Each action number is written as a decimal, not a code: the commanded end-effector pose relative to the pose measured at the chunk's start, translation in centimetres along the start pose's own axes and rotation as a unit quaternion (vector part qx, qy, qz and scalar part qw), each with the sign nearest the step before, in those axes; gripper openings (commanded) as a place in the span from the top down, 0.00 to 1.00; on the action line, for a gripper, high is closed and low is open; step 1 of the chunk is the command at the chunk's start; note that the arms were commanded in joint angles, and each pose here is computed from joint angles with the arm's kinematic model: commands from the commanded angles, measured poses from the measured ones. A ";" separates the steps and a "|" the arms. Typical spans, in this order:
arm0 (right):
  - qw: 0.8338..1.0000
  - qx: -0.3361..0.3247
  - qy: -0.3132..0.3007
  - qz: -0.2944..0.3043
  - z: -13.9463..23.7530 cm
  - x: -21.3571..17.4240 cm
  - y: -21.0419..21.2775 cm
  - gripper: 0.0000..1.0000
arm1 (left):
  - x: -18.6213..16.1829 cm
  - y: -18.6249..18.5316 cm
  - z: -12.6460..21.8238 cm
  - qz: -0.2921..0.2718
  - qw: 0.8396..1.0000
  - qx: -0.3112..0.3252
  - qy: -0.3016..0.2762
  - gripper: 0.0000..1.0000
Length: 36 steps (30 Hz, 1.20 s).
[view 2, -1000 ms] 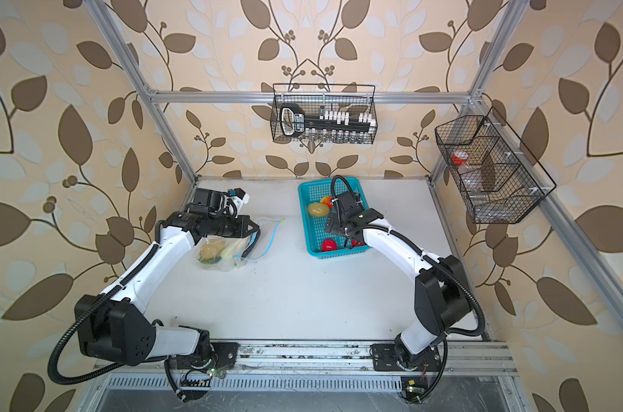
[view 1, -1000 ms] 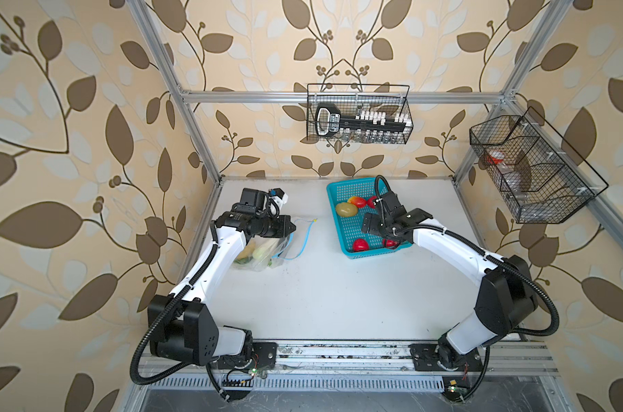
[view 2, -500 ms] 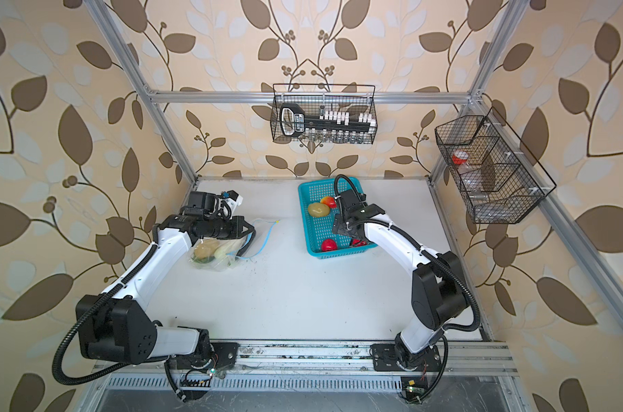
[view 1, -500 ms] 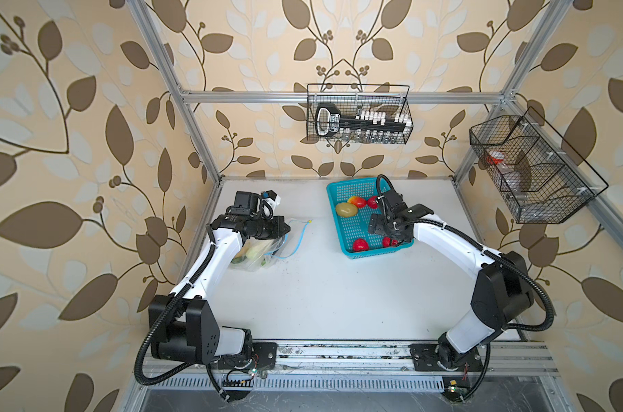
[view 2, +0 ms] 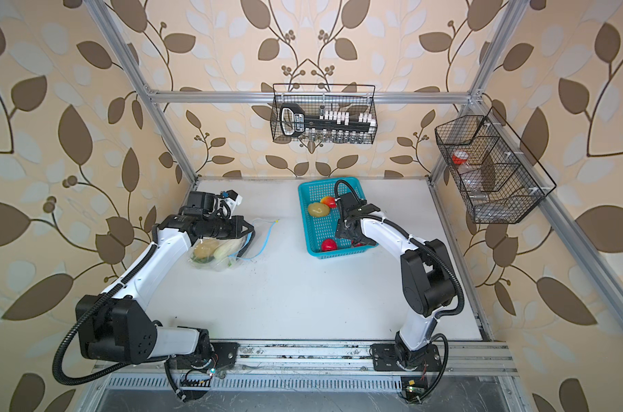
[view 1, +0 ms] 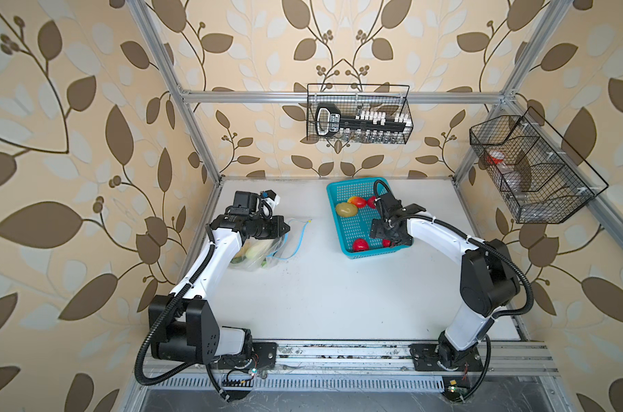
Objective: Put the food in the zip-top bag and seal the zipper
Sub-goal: 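Lower the right gripper onto a red radish in the basket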
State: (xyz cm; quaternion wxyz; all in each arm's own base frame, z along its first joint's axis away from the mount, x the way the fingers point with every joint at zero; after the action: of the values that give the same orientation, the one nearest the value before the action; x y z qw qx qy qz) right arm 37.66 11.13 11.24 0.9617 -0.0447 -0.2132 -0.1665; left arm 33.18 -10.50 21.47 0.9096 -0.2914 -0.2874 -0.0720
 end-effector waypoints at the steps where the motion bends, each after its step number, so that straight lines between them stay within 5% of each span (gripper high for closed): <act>1: 1.000 -0.009 0.003 0.005 -0.5 0.2 -0.1 0.00 | 0.3 0.3 0.6 -0.011 1.000 0.009 -0.018 1.00; 25: 0.999 -0.037 0.037 0.000 -4.2 -0.7 -0.5 0.10 | 0.3 1.2 0.7 -0.002 1.000 0.016 -0.024 1.00; 36: 0.998 -0.029 0.054 -0.001 -5.2 -1.4 0.0 0.25 | 0.3 1.5 0.6 0.001 1.000 0.018 -0.022 1.00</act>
State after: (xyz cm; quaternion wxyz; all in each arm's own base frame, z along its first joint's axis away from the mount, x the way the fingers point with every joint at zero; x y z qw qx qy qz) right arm 38.48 10.61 6.40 0.9687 -0.0662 -0.1668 -0.1717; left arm 33.48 -9.36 20.59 0.9136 -0.2786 -0.2908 -0.0562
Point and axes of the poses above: each gripper's point midway between its finger pads, its own z axis back along the fingers, its own y axis along the line the jaws close on, x = y × z, the point moved 2 cm from there along z, back along the fingers, and after that the axes turned 3 degrees about -z, right-handed, at the moved point
